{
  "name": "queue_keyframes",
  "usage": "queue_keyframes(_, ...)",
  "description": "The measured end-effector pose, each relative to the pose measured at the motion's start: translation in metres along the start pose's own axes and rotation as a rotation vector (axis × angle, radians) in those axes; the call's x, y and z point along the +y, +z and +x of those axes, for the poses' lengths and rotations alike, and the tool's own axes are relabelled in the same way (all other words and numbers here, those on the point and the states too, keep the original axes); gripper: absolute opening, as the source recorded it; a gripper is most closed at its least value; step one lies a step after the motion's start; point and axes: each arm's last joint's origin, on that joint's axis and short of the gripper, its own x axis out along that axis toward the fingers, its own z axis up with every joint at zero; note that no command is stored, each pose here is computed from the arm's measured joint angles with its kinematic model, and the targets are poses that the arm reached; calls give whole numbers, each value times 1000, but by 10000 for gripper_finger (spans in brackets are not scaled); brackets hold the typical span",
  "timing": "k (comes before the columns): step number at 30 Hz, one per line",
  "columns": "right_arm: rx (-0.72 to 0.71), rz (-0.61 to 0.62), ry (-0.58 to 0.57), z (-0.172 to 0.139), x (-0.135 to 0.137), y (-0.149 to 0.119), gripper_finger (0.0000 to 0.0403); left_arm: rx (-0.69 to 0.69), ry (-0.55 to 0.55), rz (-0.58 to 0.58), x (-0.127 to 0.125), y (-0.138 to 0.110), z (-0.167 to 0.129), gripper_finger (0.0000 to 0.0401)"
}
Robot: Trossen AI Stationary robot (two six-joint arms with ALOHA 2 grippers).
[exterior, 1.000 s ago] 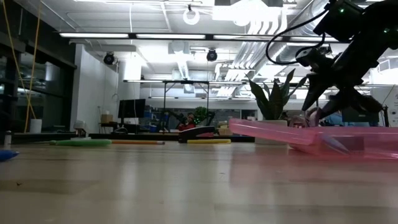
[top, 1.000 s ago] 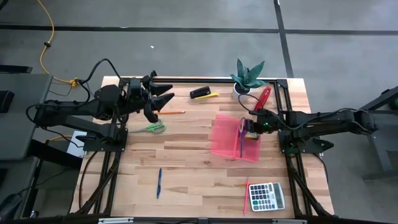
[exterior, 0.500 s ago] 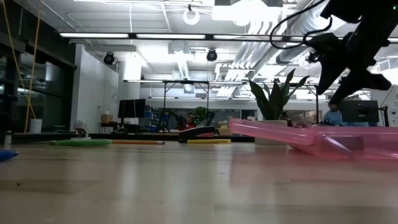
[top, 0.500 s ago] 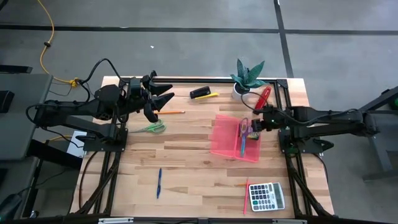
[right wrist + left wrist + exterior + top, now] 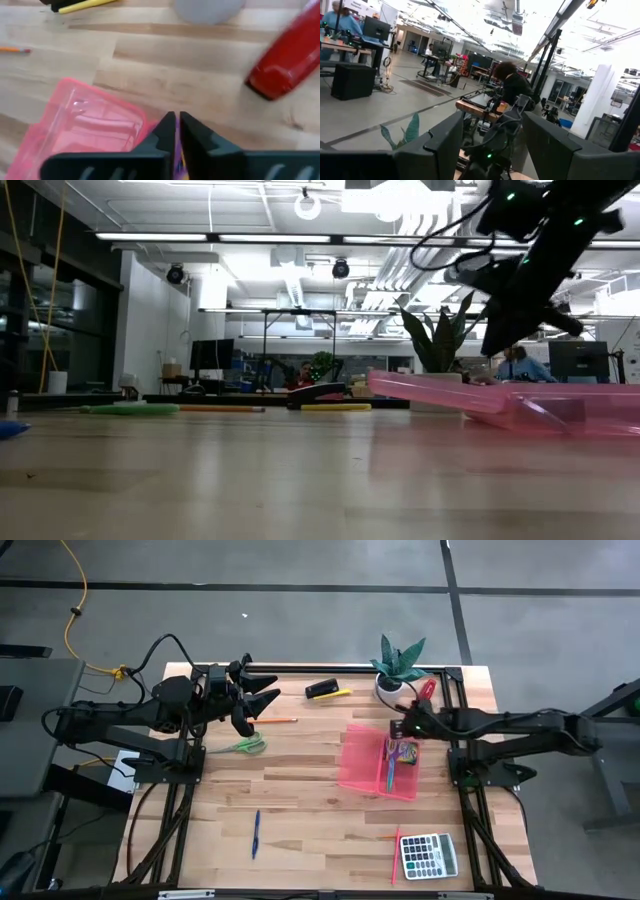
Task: Pack school essentials
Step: Put the purple scissors into the pink supply box
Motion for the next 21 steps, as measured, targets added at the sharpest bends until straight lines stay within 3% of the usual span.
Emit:
queue_keyframes(8, 76, -15, -91, 37, -3, 11, 3, 0, 0, -5, 0, 0, 0, 195)
queue_keyframes(21, 189, -35, 67, 41, 6, 10, 1, 0, 0, -4, 0, 0, 0, 195)
